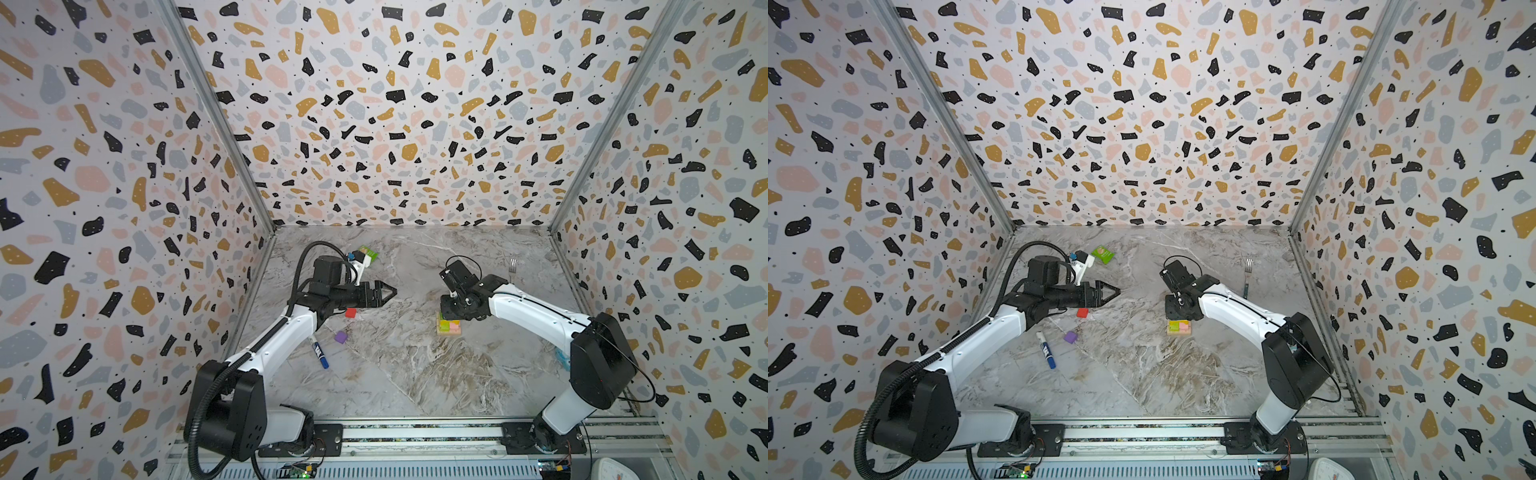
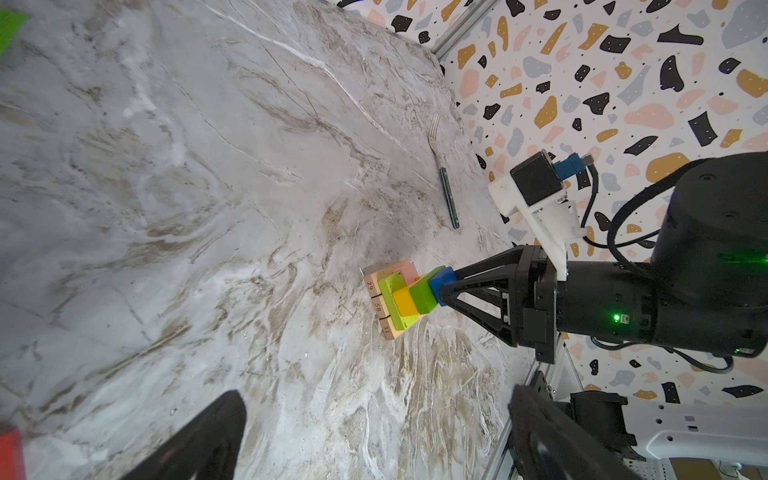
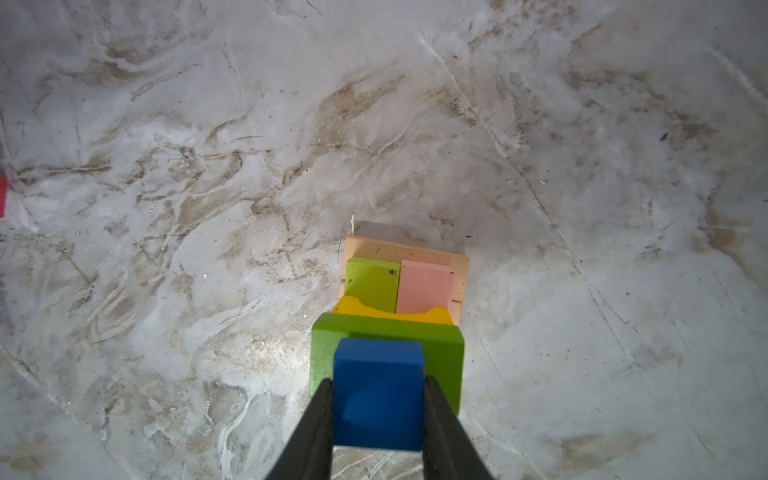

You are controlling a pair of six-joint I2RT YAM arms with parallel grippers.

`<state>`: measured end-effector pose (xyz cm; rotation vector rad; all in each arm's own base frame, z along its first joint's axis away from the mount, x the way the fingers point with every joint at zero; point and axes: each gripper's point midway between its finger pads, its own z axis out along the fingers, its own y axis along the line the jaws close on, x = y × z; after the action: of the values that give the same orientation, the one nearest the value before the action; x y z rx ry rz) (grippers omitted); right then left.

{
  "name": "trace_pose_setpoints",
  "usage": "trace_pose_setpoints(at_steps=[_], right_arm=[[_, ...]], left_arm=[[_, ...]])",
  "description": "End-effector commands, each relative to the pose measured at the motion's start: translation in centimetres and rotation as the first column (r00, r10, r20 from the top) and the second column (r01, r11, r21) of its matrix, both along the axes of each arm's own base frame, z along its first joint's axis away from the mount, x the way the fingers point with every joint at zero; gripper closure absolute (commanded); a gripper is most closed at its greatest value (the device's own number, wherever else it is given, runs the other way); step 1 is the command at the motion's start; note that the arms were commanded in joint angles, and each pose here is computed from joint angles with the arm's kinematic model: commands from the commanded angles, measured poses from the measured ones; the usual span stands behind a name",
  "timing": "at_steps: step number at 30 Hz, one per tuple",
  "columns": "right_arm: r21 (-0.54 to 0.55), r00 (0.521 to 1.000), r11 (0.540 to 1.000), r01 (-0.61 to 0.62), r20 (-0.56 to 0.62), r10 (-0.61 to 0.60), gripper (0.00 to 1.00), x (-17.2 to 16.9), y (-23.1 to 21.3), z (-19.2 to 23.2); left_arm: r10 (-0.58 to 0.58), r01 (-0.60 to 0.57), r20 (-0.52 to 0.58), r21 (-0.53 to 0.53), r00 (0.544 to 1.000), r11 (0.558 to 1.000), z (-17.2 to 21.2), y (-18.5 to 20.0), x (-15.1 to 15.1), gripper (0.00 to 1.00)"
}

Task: Build the wood block tower
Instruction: 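Align and lower the blue cube onto the lime-green block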

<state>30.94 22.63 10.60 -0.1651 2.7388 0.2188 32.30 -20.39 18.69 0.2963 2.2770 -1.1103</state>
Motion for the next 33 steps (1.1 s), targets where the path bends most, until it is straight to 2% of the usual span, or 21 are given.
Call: trace_pose_setpoints(at_steps=[1, 22, 33], right_arm=[[-0.008, 1.000, 1.000, -0.002, 0.000, 0.002, 0.78, -0.06, -0.26, 0.06], [-0.011, 1.000, 1.000, -0.004, 0.003, 0.004, 0.76, -0.24, -0.35, 0.05], [-0.015, 1.000, 1.000, -0.008, 0.007, 0.009, 0.71, -0.29, -0.25, 0.07]], left_arm=[[0.007, -0.007, 0.026, -0.008, 1.000, 1.000, 0.56, -0.04, 0.50, 0.00], [0.008, -0.008, 0.025, -0.004, 1.000, 1.000, 0.50, -0.02, 0.50, 0.00], [0.009, -0.009, 0.027, -0.002, 1.000, 1.000, 0.54, 0.03, 0.54, 0.00]])
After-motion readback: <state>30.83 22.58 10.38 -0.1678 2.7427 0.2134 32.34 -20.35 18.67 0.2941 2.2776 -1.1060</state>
